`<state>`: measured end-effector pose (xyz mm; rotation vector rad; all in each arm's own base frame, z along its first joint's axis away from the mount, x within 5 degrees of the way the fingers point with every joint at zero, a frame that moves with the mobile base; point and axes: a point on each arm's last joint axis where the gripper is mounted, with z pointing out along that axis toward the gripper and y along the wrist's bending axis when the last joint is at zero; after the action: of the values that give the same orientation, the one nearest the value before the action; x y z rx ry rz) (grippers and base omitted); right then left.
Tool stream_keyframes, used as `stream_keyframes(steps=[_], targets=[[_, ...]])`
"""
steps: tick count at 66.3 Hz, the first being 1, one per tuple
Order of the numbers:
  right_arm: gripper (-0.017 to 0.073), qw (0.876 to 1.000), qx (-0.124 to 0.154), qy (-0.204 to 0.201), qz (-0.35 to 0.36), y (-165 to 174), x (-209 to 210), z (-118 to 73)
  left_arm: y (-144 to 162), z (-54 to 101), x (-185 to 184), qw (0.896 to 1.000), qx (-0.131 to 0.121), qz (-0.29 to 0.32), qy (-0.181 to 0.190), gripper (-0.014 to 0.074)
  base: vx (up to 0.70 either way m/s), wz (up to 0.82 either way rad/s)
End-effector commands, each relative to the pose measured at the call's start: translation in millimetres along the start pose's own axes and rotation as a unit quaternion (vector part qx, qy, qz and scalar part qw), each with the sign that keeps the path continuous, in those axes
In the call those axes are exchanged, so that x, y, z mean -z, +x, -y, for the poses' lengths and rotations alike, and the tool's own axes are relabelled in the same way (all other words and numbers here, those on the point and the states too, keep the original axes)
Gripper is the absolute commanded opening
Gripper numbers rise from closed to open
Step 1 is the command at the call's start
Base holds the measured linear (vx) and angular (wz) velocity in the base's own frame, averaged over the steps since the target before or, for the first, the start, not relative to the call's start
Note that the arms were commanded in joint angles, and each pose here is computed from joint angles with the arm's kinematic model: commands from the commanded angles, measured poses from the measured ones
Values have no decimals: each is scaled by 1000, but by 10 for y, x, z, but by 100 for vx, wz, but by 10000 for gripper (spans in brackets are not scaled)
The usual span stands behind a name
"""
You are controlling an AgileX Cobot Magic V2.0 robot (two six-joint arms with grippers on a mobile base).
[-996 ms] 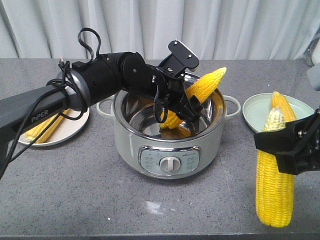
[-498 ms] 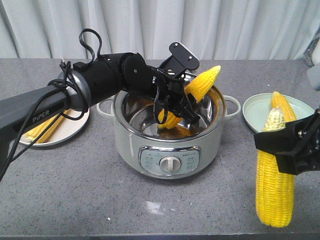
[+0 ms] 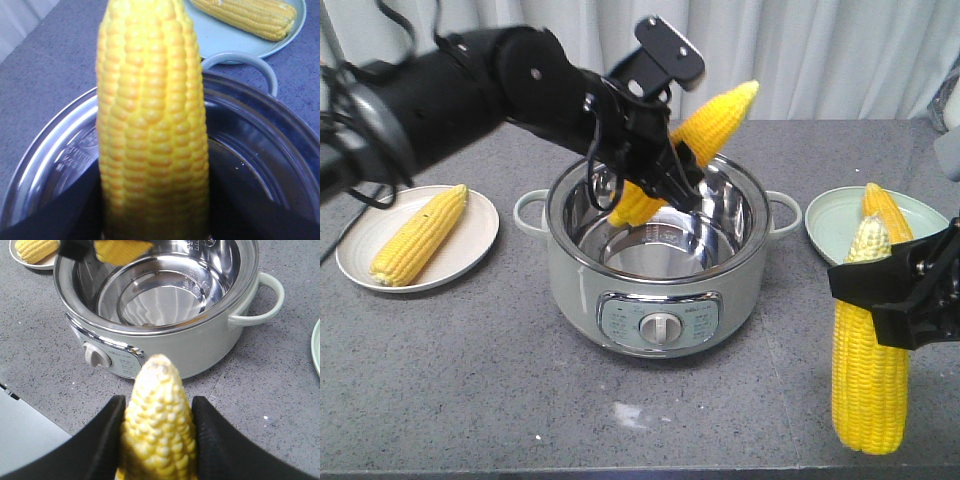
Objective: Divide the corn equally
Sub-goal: 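Lift the cob out of the pot and hold it above the cream-white plate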
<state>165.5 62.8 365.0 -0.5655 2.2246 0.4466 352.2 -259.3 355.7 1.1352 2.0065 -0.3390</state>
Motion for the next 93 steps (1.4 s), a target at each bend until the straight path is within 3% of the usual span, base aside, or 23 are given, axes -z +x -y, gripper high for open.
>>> stream_keyframes(steps=[1,8,12,18,51,71,93], targets=[[206,999,1,8,45,-107,88,-9,-216,-105,582,996,37,61,-50,285,0,0],[206,999,1,8,45,-107,88,-9,-183,-213,838,990,97,65,-74,285,0,0],[206,999,1,8,45,-107,88,-9,-148,-245,944,988,113,69,-81,285,0,0],[206,999,1,8,45,-107,88,-9,-71,-241,1112,985,117,83,-94,285,0,0],[206,999,1,8,46,-107,88,-8,775,253,1653,978,123,117,-118,285,0,0],[206,999,1,8,46,-107,88,-8,1118,494,1983,977,102,136,-126,285,0,0],[206,999,1,8,46,-107,88,-8,1187,543,2034,979,102,128,-122,285,0,0]])
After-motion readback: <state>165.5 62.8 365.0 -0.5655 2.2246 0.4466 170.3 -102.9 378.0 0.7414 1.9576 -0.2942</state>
